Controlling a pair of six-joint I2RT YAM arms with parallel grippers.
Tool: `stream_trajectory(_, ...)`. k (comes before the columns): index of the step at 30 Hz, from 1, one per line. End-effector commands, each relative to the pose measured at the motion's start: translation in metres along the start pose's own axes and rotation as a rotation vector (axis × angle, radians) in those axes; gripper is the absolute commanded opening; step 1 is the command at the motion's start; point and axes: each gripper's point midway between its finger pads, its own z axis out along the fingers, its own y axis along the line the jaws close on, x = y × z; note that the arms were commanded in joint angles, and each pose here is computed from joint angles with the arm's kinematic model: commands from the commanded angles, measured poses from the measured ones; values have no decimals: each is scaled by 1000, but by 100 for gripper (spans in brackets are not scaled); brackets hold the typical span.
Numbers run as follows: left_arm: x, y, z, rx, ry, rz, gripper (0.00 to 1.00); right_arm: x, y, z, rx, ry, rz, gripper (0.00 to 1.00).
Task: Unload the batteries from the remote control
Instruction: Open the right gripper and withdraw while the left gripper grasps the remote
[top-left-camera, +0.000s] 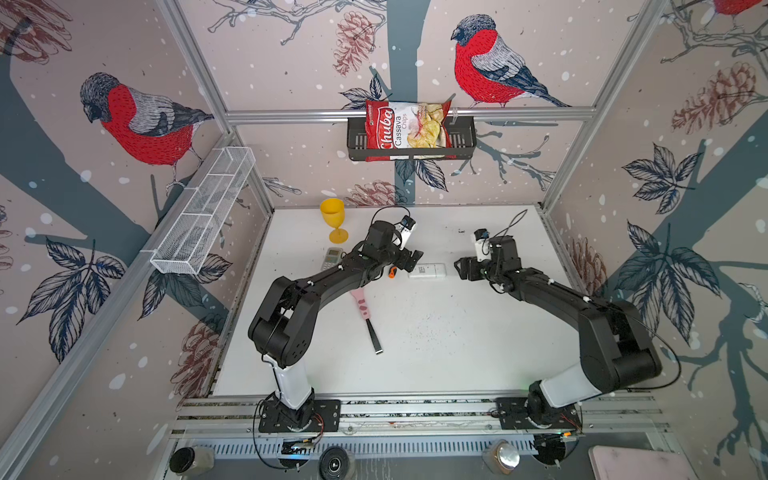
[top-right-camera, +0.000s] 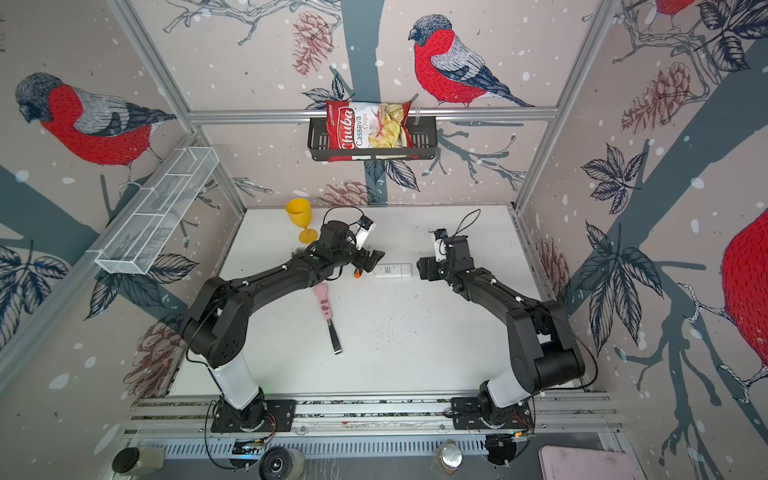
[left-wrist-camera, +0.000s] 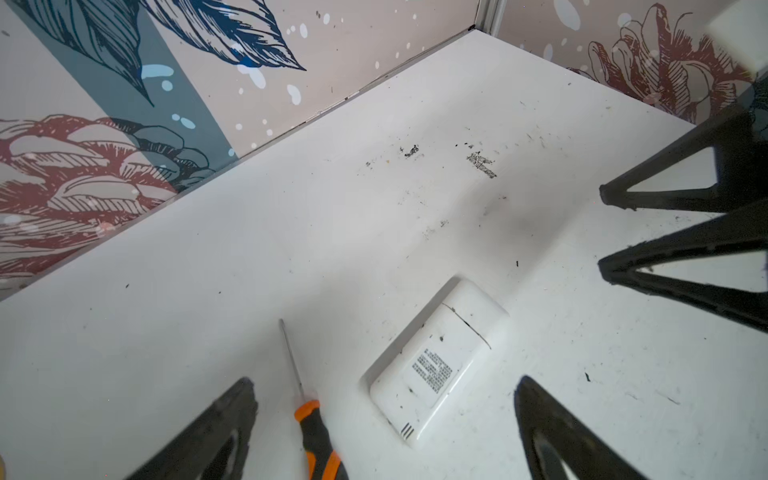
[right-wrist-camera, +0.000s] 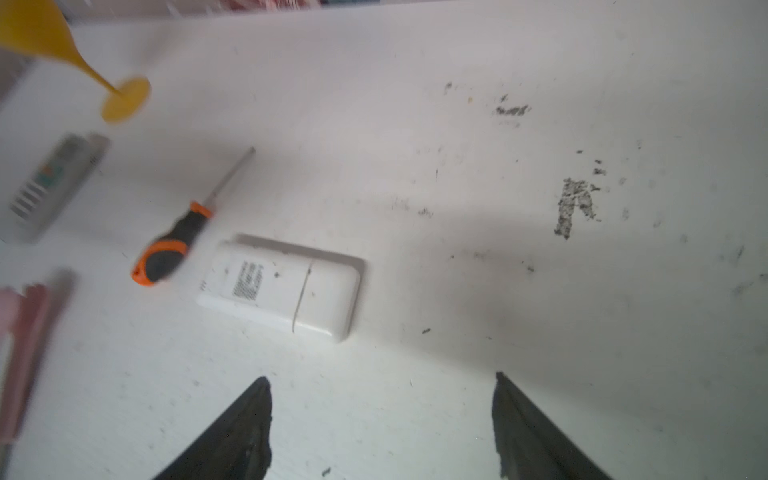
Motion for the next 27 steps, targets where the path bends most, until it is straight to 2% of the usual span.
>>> stream_trajectory(1,2,-3,5,-5,72,85,96,-47,20,-16,-192,-231,146,83)
stream_trajectory(6,3,-16,13,44,153,233,94,-46,16,-26,-303,-287,257,82)
stream_trajectory(10,18,-20,15,101,270,341,82,-44,5,-35,-328,-329,309,78)
stream_trajectory(18,52,-27,32,231,480,396,85,-48,1,-40,-370,-339,322,79)
stream_trajectory(27,80,-35,59,318,532,406,83,-50,-1,-44,-389,-349,328,82)
